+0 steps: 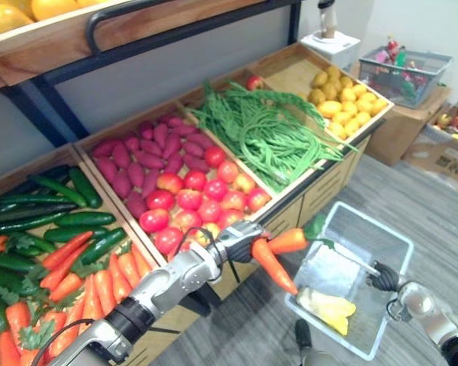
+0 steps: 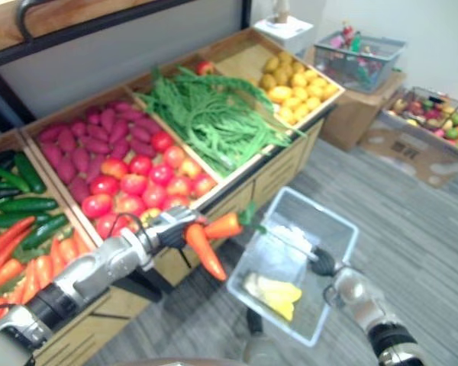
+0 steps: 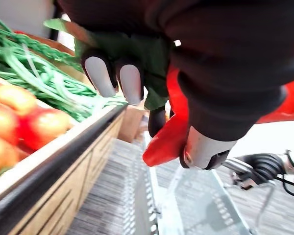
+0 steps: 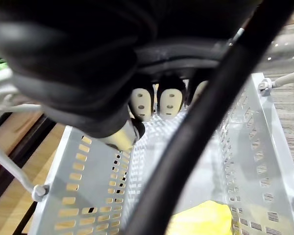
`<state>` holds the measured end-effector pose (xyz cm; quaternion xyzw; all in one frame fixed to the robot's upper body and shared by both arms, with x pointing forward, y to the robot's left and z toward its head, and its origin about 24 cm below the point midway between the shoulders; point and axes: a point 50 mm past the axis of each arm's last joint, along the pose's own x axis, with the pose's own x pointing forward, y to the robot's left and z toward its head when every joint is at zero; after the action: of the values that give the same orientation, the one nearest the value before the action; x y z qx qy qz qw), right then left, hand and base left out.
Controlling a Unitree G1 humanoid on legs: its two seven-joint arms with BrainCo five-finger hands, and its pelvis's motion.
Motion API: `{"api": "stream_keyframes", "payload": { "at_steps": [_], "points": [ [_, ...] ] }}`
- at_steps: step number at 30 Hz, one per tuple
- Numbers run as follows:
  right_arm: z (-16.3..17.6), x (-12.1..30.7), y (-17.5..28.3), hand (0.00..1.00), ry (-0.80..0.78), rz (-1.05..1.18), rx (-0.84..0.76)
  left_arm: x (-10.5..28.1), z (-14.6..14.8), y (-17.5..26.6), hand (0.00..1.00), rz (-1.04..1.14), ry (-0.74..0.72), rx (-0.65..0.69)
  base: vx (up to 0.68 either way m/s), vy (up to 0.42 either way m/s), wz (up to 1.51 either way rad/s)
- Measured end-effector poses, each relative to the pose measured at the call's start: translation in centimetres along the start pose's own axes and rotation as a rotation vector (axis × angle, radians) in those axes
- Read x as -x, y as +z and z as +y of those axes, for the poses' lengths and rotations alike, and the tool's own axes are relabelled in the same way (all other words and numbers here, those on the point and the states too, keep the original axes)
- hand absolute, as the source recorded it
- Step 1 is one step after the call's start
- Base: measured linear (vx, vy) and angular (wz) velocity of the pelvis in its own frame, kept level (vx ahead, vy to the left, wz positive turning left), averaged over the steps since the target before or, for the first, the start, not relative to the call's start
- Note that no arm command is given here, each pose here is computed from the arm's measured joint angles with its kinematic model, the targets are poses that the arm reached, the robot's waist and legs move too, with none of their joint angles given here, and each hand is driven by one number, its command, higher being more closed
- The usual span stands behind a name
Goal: Pick vegetable in the basket
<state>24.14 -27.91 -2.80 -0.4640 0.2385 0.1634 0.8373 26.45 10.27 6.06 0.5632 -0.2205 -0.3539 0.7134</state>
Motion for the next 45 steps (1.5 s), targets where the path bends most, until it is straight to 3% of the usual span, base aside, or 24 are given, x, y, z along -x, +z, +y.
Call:
{"api": "stream_keyframes", "payload": {
  "at_steps": [12, 19, 30, 45],
  "points": [
    [-2.0, -1.4, 6.8, 1.0, 0.117, -0.252, 0.193, -2.9, -1.2, 4.9, 1.0, -0.25, -0.108, 0.038, -0.03, -0.012, -0.27],
    [-2.9, -0.9, 7.2, 1.0, 0.164, -0.27, 0.24, -3.8, -1.9, 7.0, 1.0, -0.326, -0.144, 0.062, -0.1, -0.031, -0.2],
    [-6.1, -1.5, 10.3, 1.0, 0.167, -0.291, 0.343, -3.6, -3.0, 7.8, 1.0, -0.362, -0.206, 0.058, -0.05, -0.022, -0.15],
    [-7.2, -1.5, 11.5, 1.0, 0.157, -0.299, 0.375, -5.7, -4.7, 8.6, 1.0, -0.352, -0.258, 0.103, -0.04, -0.046, -0.06]
  ]
}}
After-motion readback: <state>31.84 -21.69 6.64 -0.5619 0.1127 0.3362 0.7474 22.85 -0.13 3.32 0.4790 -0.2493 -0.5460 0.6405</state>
